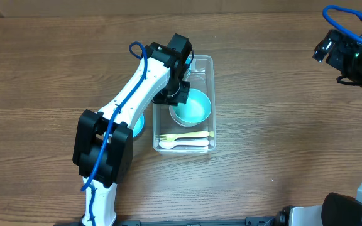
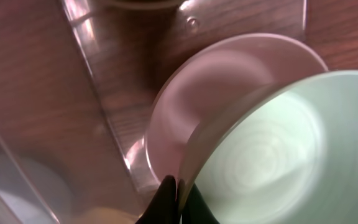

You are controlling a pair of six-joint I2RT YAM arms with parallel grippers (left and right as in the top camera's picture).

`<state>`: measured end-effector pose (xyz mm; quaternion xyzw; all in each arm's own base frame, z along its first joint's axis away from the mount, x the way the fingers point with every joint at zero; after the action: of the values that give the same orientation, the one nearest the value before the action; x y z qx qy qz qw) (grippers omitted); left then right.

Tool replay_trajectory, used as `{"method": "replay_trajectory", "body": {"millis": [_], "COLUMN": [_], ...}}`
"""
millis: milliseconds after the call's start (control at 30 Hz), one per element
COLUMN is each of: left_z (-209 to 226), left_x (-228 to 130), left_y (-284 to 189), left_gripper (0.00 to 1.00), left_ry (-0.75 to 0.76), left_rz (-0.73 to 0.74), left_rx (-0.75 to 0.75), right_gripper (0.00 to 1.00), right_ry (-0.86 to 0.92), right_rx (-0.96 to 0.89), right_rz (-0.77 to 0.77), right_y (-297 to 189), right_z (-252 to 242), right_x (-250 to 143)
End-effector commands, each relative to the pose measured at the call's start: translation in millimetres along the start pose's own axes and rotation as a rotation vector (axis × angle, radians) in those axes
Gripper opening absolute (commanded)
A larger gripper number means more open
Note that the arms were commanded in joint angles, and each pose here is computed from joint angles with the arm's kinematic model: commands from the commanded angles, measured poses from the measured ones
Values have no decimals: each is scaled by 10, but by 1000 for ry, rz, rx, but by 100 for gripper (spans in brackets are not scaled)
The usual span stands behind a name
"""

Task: Pack container
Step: 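Carry the teal bowl onto the white plate in the container and release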

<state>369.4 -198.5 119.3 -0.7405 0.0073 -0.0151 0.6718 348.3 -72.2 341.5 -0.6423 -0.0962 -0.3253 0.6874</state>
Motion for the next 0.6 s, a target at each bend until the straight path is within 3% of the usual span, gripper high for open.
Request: {"method": "replay_trajectory", "body": {"millis": [0,267,333,367,400,500,567], "left_z": [109,55,51,58,65,155,334], "left_x": [-24,90,87,83,73,-43,-190], "left_y": [9,-106,-297,-419,-522,-986,-1255], "left_gripper": [4,4,13,24,28,34,32], "left_ry": [-17,17,25,23,22,8,-18], "left_rz": [1,-74,-118,-146,-168,-248,-280], "left_rx": [66,37,20,9,-1,-29,13], "right_gripper": [100,100,100,100,100,100,100], "right_ry": [5,5,5,5,5,5,5], "right_rx": [3,3,3,3,3,3,3], "right_rz": [-12,-12,-12,-12,-12,-12,-12], "right_y": [-40,-40,-40,-40,-40,-40,-40], "right_z": [2,2,2,2,2,2,2], "right_x": [5,5,5,5,5,5,5]}}
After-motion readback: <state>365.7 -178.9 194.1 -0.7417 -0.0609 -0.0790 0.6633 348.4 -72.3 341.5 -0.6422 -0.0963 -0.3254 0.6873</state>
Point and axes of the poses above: each gripper's point midway between its finger pads, its own y axis out along the fingers, its own z axis along the line the jaws close on, x = y × z, the point moved 4 cm from there along -y, back along the fingers, and after that the axes turned 10 degrees about -y, right-handed, at the moved point
